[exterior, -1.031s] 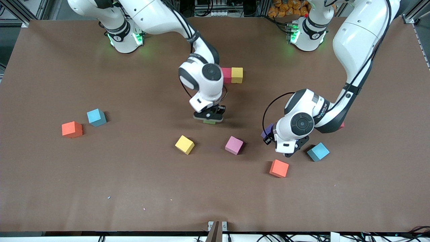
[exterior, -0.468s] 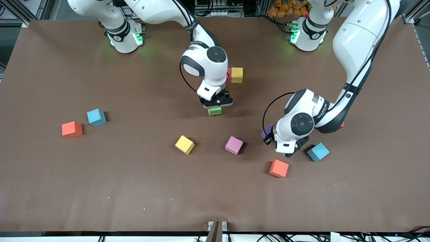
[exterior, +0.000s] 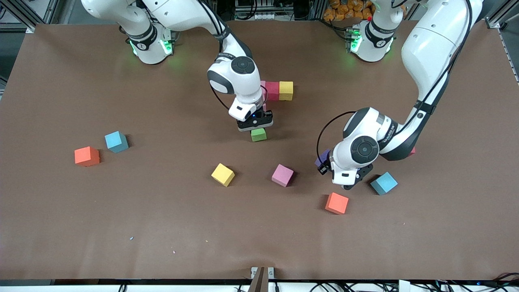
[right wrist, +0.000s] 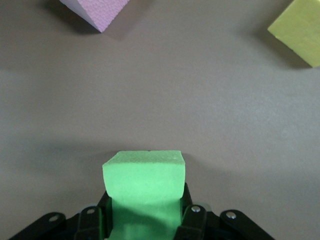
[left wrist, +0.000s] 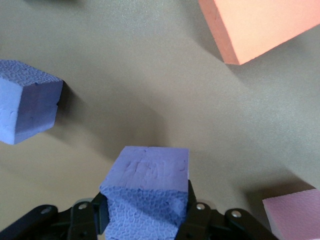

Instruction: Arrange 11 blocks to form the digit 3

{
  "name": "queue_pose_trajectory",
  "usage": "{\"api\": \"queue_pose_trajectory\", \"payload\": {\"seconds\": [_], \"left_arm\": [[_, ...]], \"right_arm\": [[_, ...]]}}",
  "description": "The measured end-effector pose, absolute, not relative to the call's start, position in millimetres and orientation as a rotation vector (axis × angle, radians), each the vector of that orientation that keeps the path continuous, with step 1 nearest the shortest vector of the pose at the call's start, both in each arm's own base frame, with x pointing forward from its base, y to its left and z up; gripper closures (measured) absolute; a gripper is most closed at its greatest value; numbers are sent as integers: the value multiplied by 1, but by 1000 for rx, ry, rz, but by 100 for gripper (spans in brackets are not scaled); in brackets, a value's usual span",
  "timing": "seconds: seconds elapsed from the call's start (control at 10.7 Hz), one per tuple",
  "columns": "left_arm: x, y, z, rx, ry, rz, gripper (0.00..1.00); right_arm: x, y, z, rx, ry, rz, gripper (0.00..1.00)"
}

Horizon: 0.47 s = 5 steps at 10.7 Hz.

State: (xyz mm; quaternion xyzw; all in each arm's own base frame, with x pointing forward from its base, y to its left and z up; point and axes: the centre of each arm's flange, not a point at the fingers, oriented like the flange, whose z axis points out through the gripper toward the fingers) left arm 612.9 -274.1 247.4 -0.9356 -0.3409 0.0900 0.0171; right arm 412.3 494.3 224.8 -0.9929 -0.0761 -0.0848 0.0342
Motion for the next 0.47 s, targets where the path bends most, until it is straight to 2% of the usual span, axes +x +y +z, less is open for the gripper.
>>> {"api": "queue_pose_trajectory", "payload": {"seconds": [0.47], "left_arm": [[613,-274,247,-2908,-1060,280,44]], "right_arm": [[389,499,221,-3065,-157,-169,48]]}}
